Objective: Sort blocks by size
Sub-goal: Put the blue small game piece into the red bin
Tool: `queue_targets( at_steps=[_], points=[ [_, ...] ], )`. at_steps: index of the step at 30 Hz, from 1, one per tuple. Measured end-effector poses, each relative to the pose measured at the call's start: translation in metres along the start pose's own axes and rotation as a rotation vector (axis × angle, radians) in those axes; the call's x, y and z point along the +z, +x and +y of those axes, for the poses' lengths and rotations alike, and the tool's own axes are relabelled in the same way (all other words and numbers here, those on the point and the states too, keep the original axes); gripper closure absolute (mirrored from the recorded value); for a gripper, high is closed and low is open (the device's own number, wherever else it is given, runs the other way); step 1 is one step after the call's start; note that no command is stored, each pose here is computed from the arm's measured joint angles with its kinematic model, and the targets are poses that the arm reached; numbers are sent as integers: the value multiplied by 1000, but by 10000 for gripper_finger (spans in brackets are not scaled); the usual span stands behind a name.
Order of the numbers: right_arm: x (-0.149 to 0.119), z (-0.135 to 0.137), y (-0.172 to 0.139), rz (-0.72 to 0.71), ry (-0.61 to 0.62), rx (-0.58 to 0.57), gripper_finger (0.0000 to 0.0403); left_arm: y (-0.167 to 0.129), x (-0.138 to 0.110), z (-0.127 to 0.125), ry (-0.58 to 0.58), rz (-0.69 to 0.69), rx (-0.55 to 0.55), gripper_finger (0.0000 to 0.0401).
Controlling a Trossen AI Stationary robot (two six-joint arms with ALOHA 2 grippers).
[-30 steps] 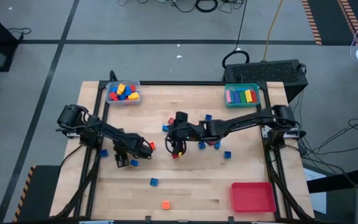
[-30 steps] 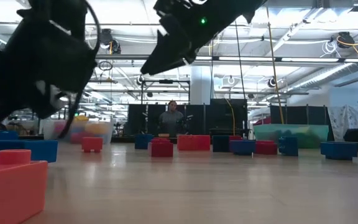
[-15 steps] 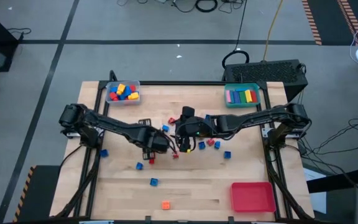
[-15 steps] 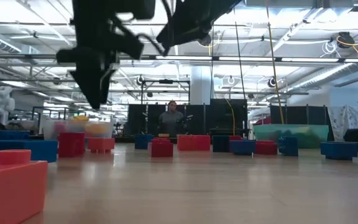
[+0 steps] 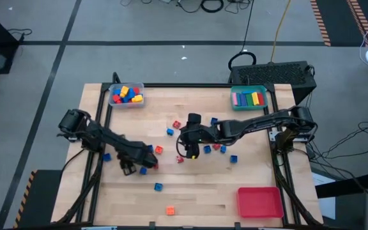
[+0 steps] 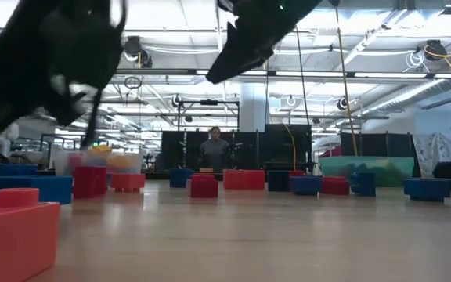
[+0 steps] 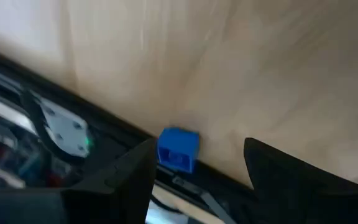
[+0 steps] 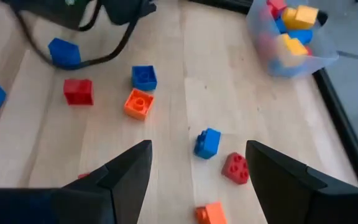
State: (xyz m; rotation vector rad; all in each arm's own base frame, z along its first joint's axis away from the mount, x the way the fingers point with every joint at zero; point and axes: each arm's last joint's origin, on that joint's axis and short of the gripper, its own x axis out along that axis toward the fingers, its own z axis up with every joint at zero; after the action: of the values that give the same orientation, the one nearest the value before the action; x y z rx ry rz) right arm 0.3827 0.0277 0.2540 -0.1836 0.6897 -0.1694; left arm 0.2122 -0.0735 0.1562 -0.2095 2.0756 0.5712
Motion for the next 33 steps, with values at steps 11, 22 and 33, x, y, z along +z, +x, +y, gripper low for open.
queue_targets(
  at_steps=[11,22,33],
  points=[
    [-22,3,11,-8,20,-1,156,16,-9,5,25,90,59,222],
    [-22,3,11,-16,15,0,205,38,-15,12,-30,201,61,395],
    [-24,4,11,-3,11,1,247,62,-13,10,-32,193,-45,393]
  ],
)
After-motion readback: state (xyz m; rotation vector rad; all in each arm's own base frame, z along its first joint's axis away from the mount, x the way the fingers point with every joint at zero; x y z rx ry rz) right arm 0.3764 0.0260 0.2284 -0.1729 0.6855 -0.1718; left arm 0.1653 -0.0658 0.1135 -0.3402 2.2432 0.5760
